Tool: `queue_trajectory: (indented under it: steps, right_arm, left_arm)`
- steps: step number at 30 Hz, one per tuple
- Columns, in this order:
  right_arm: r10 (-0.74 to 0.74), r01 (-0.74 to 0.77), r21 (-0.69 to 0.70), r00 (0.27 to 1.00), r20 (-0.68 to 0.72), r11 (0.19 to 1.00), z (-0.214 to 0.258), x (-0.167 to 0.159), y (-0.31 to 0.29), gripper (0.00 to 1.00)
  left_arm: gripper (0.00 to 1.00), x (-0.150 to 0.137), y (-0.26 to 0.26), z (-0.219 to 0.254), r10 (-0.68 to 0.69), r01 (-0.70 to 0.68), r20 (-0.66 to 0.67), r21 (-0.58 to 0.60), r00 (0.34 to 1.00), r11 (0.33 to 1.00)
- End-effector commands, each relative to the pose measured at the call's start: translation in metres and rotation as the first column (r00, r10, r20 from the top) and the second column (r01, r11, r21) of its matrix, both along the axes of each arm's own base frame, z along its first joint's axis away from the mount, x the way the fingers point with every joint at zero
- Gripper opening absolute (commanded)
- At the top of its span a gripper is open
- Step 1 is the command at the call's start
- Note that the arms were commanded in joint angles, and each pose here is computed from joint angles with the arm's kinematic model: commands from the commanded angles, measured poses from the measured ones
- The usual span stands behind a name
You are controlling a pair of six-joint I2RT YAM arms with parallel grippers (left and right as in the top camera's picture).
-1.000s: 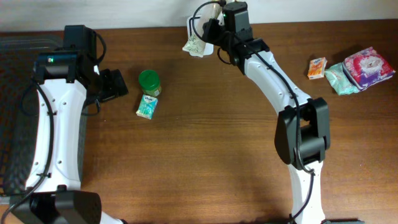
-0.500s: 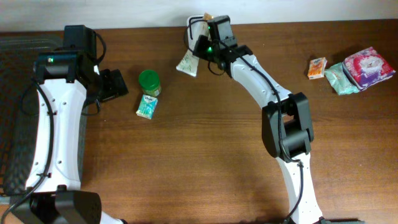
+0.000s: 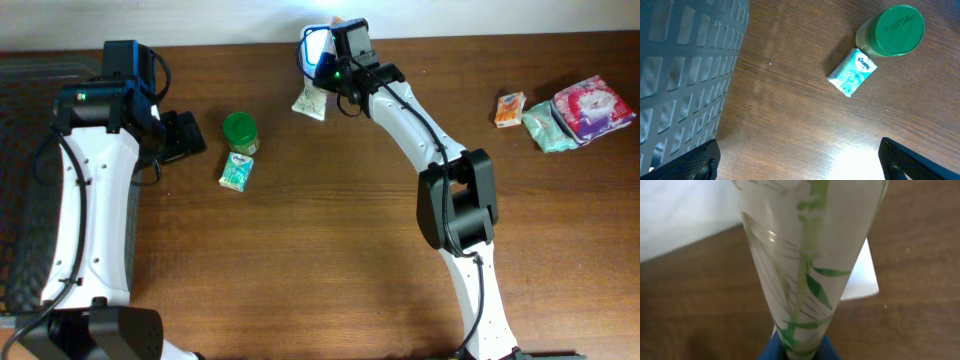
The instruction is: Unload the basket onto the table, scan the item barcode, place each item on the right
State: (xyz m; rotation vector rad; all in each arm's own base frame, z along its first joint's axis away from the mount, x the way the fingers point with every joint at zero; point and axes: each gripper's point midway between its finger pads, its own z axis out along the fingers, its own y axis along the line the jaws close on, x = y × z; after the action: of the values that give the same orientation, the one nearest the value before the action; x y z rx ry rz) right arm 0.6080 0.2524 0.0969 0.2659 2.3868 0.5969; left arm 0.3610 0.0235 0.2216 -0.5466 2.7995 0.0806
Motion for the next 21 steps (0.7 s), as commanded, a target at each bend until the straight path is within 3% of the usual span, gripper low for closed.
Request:
queue_trajectory:
  steps: [1,3,5,9,11,13,16,18,21]
  right_arm:
    - [0.013,-0.014,0.041,1.000,0.029,0.999,0.026,0.002,0.005,0.04]
    - [-0.001,-0.001,0.045,0.999,0.039,0.999,0.032,0.006,-0.002,0.04]
    - [-0.053,0.050,0.055,0.996,0.067,0.997,0.070,0.009,-0.037,0.04]
    - [-0.160,0.160,-0.035,0.987,0.015,0.987,0.116,-0.012,-0.152,0.04]
    - [0.051,-0.097,-0.357,0.989,-0.137,0.929,0.076,-0.051,-0.233,0.04]
    - [0.060,-0.218,-0.459,0.940,-0.335,0.861,0.041,-0.089,-0.296,0.04]
    - [-0.002,-0.208,-0.456,0.908,-0.419,0.866,0.020,-0.110,-0.354,0.04]
    - [0.065,-0.247,-0.406,0.908,-0.413,0.880,0.018,-0.110,-0.352,0.04]
    - [0.186,-0.374,-0.405,0.883,-0.431,0.834,0.009,-0.116,-0.345,0.04]
  left_arm:
    - [0.99,0.000,0.002,0.002,-0.009,0.009,0.005,0.010,1.000,1.000]
    - [0.99,0.000,0.002,0.002,-0.009,0.009,0.005,0.010,1.000,1.000]
    - [0.99,0.000,0.002,0.002,-0.009,0.009,0.005,0.010,1.000,1.000]
    - [0.99,0.000,0.002,0.002,-0.009,0.009,0.005,0.010,1.000,1.000]
    - [0.99,0.000,0.002,0.002,-0.009,0.009,0.005,0.010,1.000,1.000]
    - [0.99,0.000,0.002,0.002,-0.009,0.009,0.005,0.010,1.000,1.000]
    - [0.99,0.000,0.002,0.002,-0.009,0.009,0.005,0.010,1.000,1.000]
    - [0.99,0.000,0.002,0.002,-0.009,0.009,0.005,0.010,1.000,1.000]
    - [0.99,0.000,0.002,0.002,-0.009,0.009,0.005,0.010,1.000,1.000]
